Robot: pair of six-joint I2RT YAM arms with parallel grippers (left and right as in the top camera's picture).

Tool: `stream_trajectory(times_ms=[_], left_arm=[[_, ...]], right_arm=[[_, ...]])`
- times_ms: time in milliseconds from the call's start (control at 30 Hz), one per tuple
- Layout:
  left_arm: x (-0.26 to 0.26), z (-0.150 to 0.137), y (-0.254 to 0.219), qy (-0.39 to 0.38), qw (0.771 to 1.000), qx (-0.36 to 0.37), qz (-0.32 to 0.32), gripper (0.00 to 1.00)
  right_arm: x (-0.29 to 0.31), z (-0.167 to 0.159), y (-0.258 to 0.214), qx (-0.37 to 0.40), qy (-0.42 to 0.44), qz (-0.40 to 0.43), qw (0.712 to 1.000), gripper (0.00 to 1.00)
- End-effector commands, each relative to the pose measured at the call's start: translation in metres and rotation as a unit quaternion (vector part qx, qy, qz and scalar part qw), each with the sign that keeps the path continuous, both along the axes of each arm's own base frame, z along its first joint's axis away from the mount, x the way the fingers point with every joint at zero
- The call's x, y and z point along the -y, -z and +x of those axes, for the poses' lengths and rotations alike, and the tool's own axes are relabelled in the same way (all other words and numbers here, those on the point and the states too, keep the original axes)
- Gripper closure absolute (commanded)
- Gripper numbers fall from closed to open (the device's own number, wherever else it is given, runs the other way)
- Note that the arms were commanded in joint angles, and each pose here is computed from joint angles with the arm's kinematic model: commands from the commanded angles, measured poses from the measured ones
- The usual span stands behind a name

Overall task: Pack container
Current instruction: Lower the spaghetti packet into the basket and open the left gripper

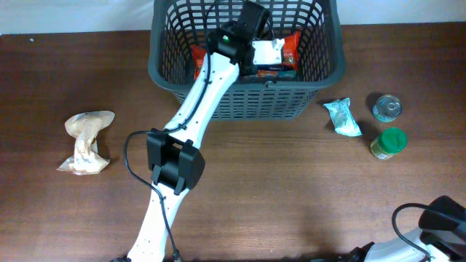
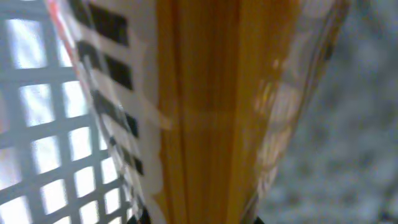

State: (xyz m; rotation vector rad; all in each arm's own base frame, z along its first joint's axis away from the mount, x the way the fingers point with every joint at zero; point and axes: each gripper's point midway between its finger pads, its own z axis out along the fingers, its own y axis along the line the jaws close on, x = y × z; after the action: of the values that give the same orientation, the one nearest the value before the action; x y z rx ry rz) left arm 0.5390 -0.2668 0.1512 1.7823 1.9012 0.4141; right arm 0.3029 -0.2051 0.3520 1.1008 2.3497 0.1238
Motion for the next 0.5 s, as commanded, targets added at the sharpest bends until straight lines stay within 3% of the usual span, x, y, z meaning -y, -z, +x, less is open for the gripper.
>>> stream_trajectory(times_ms=[0, 400, 433, 467], left_arm=[[0.0073, -0.0127, -0.0296, -0.021, 0.999, 0.012, -0.026, 0.98], [0.0050, -0.0208, -0.0261, -0.044, 0.999, 0.005, -0.009, 0.98], [0.0051, -0.0207, -0.0261, -0.044, 0.999, 0.006, -0.009, 0.71], [0.0051, -0.0206, -0.0262, -0.044, 0.999, 0.006, -0.009, 0.51]], right_arm=[[-0.0022, -0.0015, -0.0007, 0.002, 0.001, 0.006, 1.000, 0.01], [-0.0032, -0.0009, -0.0009, 0.004, -0.001, 0.008, 1.000, 0.01], [-0.0032, -0.0009, -0.0009, 0.004, -0.001, 0.008, 1.000, 0.01], [-0.0032, -0.0009, -0.0009, 0.004, -0.001, 0.008, 1.000, 0.01]])
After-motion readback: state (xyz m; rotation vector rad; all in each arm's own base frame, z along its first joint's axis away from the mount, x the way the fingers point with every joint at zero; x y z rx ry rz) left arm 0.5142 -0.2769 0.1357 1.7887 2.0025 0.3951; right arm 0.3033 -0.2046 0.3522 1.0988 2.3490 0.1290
